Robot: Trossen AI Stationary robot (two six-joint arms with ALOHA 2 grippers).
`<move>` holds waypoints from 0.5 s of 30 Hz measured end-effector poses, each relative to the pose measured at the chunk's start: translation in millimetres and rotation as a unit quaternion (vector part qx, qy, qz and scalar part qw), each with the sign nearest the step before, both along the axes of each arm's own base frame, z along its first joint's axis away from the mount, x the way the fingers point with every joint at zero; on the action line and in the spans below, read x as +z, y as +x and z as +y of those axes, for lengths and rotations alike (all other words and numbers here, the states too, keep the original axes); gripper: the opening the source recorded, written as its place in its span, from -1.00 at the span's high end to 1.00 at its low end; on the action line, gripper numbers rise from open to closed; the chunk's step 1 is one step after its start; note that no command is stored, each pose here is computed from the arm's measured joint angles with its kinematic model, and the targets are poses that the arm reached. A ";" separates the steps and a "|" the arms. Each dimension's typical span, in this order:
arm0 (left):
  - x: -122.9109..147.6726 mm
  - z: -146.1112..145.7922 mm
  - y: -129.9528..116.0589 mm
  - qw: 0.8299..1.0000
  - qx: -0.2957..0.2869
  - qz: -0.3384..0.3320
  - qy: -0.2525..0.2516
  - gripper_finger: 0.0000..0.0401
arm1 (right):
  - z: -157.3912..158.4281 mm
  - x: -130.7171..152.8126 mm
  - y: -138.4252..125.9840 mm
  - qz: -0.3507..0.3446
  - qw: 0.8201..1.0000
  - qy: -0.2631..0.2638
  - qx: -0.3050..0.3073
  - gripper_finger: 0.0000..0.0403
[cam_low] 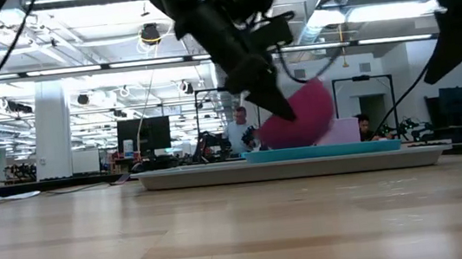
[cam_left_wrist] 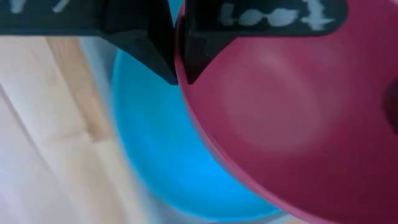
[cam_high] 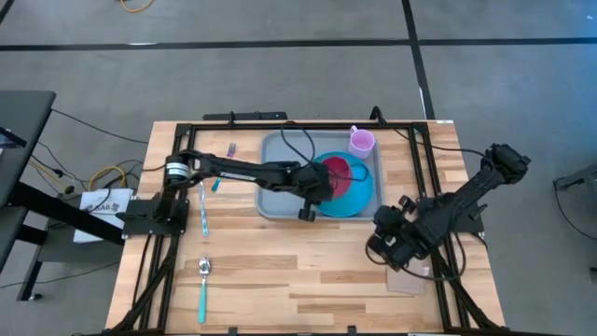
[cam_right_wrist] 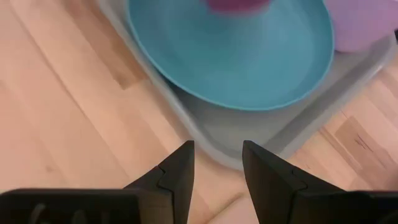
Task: Set up tray
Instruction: Put the red bowl on the blue plate
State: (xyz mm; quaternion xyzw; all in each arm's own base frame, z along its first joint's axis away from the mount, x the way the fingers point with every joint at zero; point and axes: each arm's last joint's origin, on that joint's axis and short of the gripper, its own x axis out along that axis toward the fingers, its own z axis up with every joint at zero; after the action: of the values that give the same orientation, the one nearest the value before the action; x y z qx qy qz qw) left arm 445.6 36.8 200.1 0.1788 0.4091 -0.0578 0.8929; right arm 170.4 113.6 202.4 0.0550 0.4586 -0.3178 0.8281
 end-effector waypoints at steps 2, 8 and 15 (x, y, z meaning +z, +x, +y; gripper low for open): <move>-3.7 -2.5 3.8 0.999 -0.036 0.021 0.024 1.00 | 4.0 0.3 -2.5 -0.007 1.000 -0.008 0.012 0.36; -9.7 -7.1 6.3 0.989 -0.059 0.069 0.119 1.00 | 7.2 0.8 -4.5 -0.020 1.000 -0.012 0.016 0.36; -7.2 -9.8 7.9 0.983 -0.079 0.065 0.154 0.93 | 8.1 0.9 -3.0 -0.030 0.999 -0.009 0.015 0.36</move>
State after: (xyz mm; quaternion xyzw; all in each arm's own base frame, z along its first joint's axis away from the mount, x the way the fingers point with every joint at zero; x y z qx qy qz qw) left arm 453.5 27.0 192.8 0.3418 0.4550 -0.0761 0.8187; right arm 167.4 121.7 203.3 0.0500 0.4313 -0.3076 0.8467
